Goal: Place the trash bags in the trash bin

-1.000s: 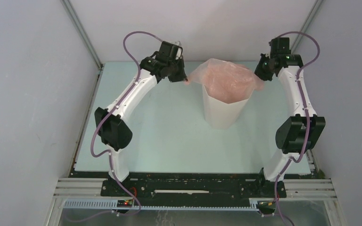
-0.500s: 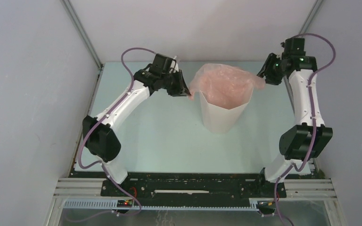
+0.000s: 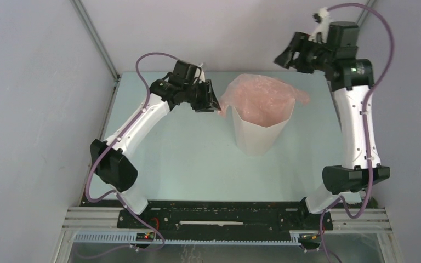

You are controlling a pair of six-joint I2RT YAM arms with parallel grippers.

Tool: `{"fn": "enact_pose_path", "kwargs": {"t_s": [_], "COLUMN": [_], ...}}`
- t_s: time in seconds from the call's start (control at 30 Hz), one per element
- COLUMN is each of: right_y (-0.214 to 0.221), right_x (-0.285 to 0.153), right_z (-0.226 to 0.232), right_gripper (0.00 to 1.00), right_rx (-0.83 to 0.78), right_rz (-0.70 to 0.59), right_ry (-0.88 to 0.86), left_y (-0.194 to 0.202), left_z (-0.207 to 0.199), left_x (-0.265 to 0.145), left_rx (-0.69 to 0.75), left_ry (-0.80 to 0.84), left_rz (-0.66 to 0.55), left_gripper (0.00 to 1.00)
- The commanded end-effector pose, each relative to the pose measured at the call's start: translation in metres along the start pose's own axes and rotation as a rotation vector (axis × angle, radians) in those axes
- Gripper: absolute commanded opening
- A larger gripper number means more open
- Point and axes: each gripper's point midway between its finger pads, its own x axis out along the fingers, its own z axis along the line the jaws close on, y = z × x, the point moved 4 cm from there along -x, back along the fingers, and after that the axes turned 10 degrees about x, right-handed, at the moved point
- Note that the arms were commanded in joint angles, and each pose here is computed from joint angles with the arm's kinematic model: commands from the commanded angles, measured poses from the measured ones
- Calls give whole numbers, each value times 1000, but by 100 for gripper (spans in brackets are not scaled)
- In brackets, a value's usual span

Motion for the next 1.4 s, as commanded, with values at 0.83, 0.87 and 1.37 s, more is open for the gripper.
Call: {"fn": "enact_pose_path", "kwargs": {"t_s": [0.83, 0.87, 1.37], "right_y": [116, 123, 193], "right_x": [-4, -10, -63], "right_z": [81, 80, 57], "right_gripper": [0, 0, 0], "right_rx": [-487, -476, -322], "right_rz": [197, 218, 283], "right_ry": [-265, -281, -329], "left_y": [13, 16, 37], "left_z": [-9, -10, -41], "left_x": [-37, -44, -103], "left_rx": [32, 37, -386], "left_ry": [62, 67, 287], "left_rz": [-43, -53, -102], "left_gripper": [41, 46, 89]}}
